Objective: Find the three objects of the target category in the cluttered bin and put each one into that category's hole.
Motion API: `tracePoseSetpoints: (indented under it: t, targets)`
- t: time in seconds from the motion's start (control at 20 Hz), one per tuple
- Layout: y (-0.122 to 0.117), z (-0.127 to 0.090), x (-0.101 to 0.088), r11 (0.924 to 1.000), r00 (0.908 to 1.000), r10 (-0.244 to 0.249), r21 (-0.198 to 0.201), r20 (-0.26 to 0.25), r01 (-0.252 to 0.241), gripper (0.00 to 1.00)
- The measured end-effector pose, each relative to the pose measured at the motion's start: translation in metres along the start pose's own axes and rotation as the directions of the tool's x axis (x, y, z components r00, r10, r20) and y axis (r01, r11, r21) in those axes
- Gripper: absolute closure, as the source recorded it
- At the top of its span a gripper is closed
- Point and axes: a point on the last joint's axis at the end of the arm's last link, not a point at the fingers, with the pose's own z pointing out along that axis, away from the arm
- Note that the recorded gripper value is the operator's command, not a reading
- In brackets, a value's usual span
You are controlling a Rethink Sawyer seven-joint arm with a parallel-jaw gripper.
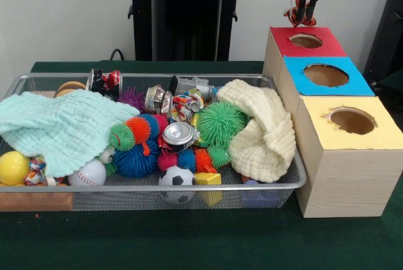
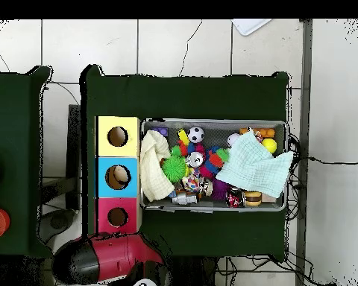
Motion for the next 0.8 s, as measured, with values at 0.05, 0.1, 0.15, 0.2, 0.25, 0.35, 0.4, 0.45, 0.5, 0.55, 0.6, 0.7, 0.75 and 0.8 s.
tracePoseSetpoints:
  t: [0.05,0.1,0.15,0.2,0.25,0.35,0.4,0.45,0.5,0.55,0.6,0.7,0.75,0.8]
  targets:
    - [-0.001,0.001,-0.003,1.0000,0.9996,0.001,0.007,0.030,-0.001,1.00]
    - [-0.002,0.002,-0.004,0.9999,0.9992,0.001,0.010,0.039,-0.002,1.00]
    - [-0.002,0.003,-0.005,0.9999,0.9990,0.001,0.012,0.046,-0.002,1.00]
    - [-0.002,0.006,-0.005,0.9999,0.9986,0.001,0.014,0.053,-0.002,1.00]
    - [-0.002,0.007,-0.006,0.9999,0.9984,0.001,0.015,0.057,-0.002,1.00]
    - [-0.002,0.010,-0.006,0.9999,0.9981,0.001,0.017,0.062,-0.002,1.00]
    - [-0.002,0.011,-0.006,0.9998,0.9980,0.001,0.017,0.063,-0.003,1.00]
    - [-0.002,0.011,-0.006,0.9998,0.9979,0.001,0.019,0.065,-0.003,1.00]
    - [-0.002,0.012,-0.006,0.9998,0.9977,0.001,0.021,0.067,-0.003,1.00]
    - [-0.002,0.012,-0.006,0.9997,0.9976,0.000,0.024,0.069,-0.002,1.00]
    - [-0.002,0.012,-0.006,0.9997,0.9976,-0.001,0.025,0.070,-0.001,1.00]
    - [-0.001,0.012,-0.006,0.9996,0.9974,-0.002,0.027,0.072,0.000,1.00]
    - [-0.001,0.012,-0.005,0.9995,0.9972,-0.006,0.032,0.075,0.003,1.00]
    - [-0.001,0.012,-0.005,0.9994,0.9971,-0.008,0.033,0.076,0.005,1.00]
